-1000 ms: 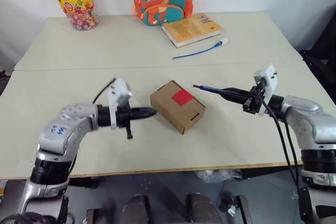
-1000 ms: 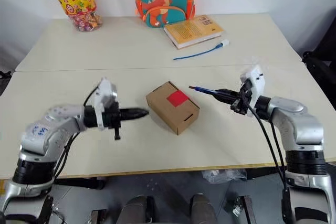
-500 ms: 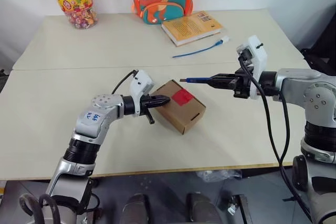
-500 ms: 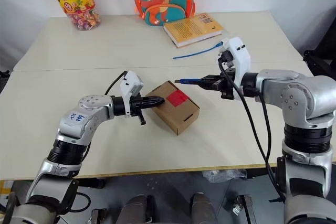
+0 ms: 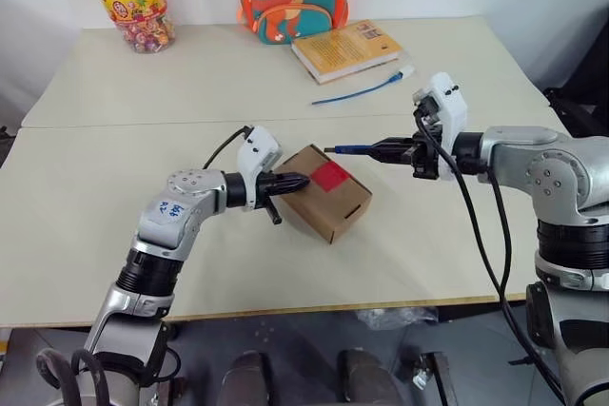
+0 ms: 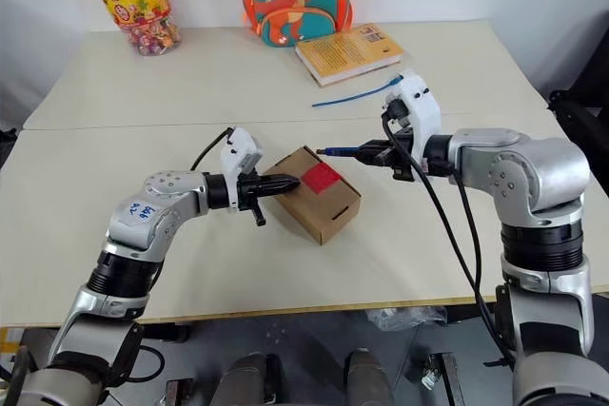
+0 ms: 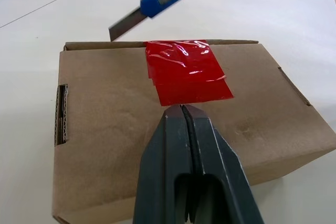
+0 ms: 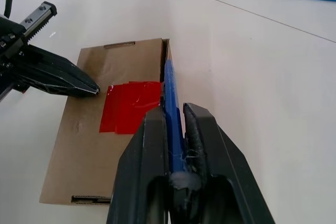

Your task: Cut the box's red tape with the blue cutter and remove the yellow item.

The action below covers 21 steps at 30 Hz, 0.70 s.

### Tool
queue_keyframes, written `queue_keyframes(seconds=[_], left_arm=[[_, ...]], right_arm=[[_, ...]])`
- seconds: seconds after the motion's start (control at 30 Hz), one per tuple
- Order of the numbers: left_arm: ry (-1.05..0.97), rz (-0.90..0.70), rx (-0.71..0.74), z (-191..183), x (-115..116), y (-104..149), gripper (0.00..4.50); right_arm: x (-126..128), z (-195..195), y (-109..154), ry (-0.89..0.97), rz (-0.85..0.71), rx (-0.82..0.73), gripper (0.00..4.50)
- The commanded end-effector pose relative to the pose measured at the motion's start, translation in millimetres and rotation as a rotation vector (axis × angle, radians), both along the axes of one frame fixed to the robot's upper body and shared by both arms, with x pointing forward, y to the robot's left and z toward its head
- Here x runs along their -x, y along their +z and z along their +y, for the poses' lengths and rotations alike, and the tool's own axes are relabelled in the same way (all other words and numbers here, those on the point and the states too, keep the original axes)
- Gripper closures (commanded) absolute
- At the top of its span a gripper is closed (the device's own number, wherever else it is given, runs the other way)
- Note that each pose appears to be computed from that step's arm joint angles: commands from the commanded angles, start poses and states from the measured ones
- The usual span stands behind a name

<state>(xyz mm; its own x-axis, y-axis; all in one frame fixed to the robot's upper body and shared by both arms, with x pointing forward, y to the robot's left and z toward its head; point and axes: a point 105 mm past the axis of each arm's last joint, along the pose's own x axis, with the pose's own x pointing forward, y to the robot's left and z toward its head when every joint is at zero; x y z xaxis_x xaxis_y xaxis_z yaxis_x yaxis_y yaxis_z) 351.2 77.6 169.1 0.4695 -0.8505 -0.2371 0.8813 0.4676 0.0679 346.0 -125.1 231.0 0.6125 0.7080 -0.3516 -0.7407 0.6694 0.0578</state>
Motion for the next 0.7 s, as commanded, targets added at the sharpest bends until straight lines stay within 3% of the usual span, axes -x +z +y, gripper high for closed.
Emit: queue_keyframes(seconds=[0.03, 0.3, 0.5, 0.7], left_arm=[[0.005, 0.037, -0.027, 1, 3, -12, 4.5], [-0.011, 0.032, -0.042, -5, 4, -14, 4.5], [-0.033, 0.029, -0.049, -13, 6, -18, 4.5], [-0.022, 0.041, -0.029, -15, 9, -20, 4.5]], right_arm=[[2, -3, 4, 0.006, -0.016, 0.012, 4.34], [8, -2, 7, 0.058, 0.044, 0.046, 4.34], [-2, -1, 26, 0.091, 0.014, 0.103, 4.34], [-6, -3, 42, 0.078, -0.039, 0.068, 4.34]])
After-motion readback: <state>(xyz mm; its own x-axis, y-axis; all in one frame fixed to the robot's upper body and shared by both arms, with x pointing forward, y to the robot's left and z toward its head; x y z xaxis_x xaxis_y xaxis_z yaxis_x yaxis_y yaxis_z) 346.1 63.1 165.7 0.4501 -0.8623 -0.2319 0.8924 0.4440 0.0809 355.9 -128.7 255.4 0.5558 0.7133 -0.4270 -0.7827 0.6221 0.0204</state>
